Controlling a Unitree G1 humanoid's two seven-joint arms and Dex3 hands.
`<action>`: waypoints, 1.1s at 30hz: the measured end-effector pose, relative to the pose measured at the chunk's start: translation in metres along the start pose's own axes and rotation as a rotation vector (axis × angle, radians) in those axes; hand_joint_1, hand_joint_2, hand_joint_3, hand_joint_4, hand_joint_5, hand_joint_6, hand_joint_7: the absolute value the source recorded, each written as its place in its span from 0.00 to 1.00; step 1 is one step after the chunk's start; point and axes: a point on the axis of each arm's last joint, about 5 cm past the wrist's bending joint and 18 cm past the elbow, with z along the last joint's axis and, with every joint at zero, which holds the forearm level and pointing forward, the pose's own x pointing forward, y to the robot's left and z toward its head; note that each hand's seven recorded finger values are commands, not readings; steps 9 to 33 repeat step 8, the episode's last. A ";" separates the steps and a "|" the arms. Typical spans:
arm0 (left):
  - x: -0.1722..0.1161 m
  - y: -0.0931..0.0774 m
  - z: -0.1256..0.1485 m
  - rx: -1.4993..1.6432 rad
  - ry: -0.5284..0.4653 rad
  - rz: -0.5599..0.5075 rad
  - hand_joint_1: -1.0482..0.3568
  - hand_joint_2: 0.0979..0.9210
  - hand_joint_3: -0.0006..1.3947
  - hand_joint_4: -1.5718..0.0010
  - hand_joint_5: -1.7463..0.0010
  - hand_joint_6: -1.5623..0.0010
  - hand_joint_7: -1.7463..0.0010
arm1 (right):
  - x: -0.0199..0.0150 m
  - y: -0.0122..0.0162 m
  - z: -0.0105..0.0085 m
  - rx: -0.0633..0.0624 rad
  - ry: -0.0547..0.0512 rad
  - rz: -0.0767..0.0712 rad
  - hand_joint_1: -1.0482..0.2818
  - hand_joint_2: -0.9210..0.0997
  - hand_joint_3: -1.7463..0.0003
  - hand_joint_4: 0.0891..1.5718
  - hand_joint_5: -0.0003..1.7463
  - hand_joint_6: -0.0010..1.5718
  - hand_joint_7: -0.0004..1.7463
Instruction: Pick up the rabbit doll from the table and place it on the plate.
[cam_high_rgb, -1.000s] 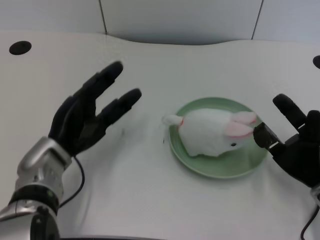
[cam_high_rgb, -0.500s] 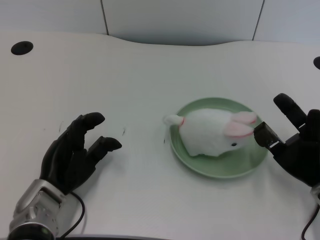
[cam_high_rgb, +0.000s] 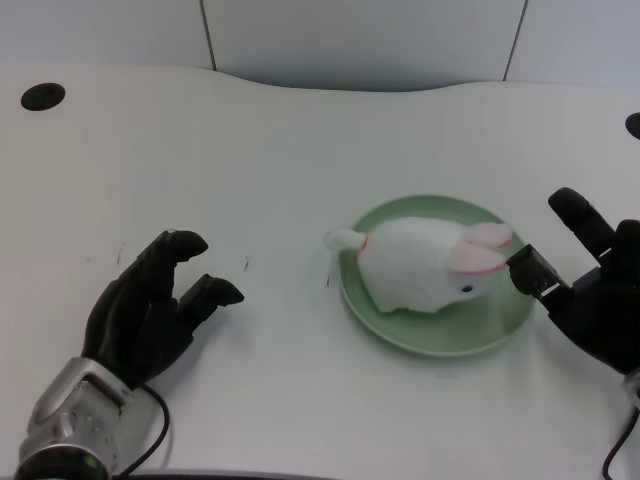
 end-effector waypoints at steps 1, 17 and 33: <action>0.000 0.000 0.000 0.000 0.001 0.000 0.21 1.00 0.30 0.78 0.00 0.84 0.08 | 0.0000 0.0000 0.0000 0.000 0.000 0.000 0.26 0.00 0.79 0.35 1.00 0.45 0.81; 0.000 0.000 0.000 0.006 0.007 -0.002 0.20 1.00 0.32 0.77 0.00 0.82 0.10 | 0.0000 0.0000 0.0000 -0.001 -0.001 -0.001 0.26 0.00 0.80 0.35 1.00 0.46 0.82; 0.000 0.000 0.000 0.006 0.007 -0.002 0.20 1.00 0.32 0.77 0.00 0.82 0.10 | 0.0000 0.0000 0.0000 -0.001 -0.001 -0.001 0.26 0.00 0.80 0.35 1.00 0.46 0.82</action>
